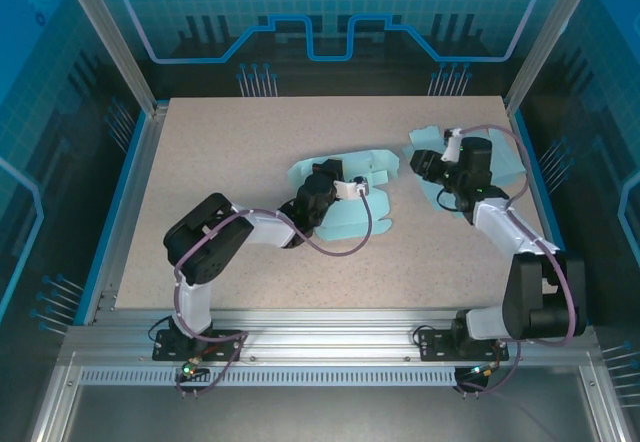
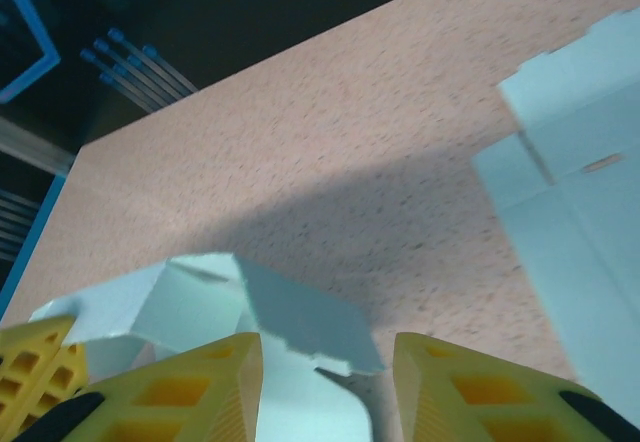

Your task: Fold the paper box

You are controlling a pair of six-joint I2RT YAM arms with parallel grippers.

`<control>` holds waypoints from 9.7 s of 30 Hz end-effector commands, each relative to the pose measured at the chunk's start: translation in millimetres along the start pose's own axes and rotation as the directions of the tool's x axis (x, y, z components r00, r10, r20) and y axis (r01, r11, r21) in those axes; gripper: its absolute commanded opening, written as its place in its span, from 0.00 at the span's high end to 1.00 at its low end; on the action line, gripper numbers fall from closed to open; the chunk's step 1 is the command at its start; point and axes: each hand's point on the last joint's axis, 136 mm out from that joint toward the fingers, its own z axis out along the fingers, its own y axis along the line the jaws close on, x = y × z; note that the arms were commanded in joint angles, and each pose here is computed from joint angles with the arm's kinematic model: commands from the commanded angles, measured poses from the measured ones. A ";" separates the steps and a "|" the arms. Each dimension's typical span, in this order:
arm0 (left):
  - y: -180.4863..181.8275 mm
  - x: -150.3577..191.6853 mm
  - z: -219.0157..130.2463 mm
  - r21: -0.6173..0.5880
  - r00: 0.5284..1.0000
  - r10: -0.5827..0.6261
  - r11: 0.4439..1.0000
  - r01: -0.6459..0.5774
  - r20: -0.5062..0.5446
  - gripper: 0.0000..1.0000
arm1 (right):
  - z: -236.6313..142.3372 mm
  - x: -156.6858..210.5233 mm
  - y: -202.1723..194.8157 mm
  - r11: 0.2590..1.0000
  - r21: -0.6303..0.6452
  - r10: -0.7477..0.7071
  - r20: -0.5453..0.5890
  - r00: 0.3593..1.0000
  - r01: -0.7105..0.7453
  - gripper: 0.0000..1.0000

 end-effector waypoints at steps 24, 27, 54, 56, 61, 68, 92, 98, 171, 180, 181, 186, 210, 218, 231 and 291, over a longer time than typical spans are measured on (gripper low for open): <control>-37.7 1.5 0.2 0.016 0.991 0.129 0.991 -0.130 0.035 1.00 | 110.8 52.6 -29.1 0.990 -0.102 0.064 -0.312 0.948 -0.100 0.64; -39.9 1.2 -0.3 0.022 0.990 0.134 0.991 -0.135 0.041 1.00 | 113.3 60.3 -26.0 0.990 -0.105 0.054 -0.324 0.945 -0.092 0.64; -38.3 7.0 4.0 -0.008 0.990 0.141 0.990 -0.141 0.028 1.00 | 93.4 96.0 -0.4 0.984 -0.178 -0.035 -0.303 0.952 -0.021 0.64; -38.6 9.2 4.6 -0.006 0.990 0.138 0.990 -0.138 0.025 1.00 | 92.4 98.0 1.8 0.983 -0.183 -0.048 -0.302 0.952 -0.009 0.64; -37.7 10.4 5.0 -0.007 0.991 0.129 0.992 -0.129 0.032 1.00 | 91.7 100.7 8.0 0.980 -0.197 -0.075 -0.302 0.950 0.015 0.64; -35.8 13.9 6.4 -0.007 0.992 0.118 0.993 -0.117 0.037 1.00 | 93.3 104.6 22.0 0.967 -0.250 -0.120 -0.284 0.951 0.048 0.64; -26.7 8.6 4.6 -0.022 0.994 0.084 0.996 -0.083 0.070 1.00 | 87.5 113.8 27.8 0.959 -0.261 -0.177 -0.252 0.951 0.109 0.63; -29.2 9.7 4.5 -0.017 0.994 0.087 0.996 -0.086 0.069 1.00 | 90.6 112.5 38.4 0.950 -0.277 -0.213 -0.236 0.948 0.144 0.58; -11.0 -41.6 -32.3 0.037 0.970 -0.064 0.998 0.057 0.234 1.00 | 105.8 126.7 31.9 0.896 0.087 -0.431 -0.075 0.899 0.436 0.71; -13.3 -40.4 -28.5 0.021 0.973 -0.045 0.999 0.042 0.226 1.00 | 101.1 124.7 25.8 0.885 0.124 -0.444 -0.064 0.894 0.448 0.87; -12.6 -40.3 -28.1 0.016 0.973 -0.044 0.999 0.042 0.225 1.00 | 100.5 124.3 24.9 0.884 0.130 -0.445 -0.062 0.893 0.450 0.90; -4.7 -38.7 -26.8 -0.023 0.976 -0.046 0.998 0.053 0.213 0.95 | 99.9 124.1 27.2 0.870 0.138 -0.470 -0.061 0.880 0.474 0.98; 44.4 -32.2 -100.7 0.098 0.905 -0.414 0.909 0.405 0.101 0.01 | 94.5 124.0 37.7 0.855 0.102 -0.504 -0.072 0.861 0.509 1.00; 116.9 19.1 -153.1 -0.005 0.558 -0.830 0.558 0.830 0.008 0.01 | 87.1 126.1 47.5 0.865 0.051 -0.494 -0.086 0.865 0.499 1.00; 98.3 104.0 -173.5 -0.083 0.051 -0.954 0.078 0.993 -0.296 0.01 | 63.1 138.7 75.3 0.877 -0.114 -0.480 -0.159 0.863 0.467 1.00; 51.3 106.3 -170.7 -0.143 -0.195 -0.938 -0.159 0.977 -0.287 0.01 | 20.2 126.6 88.8 0.938 0.119 -0.312 -0.124 0.942 0.326 1.00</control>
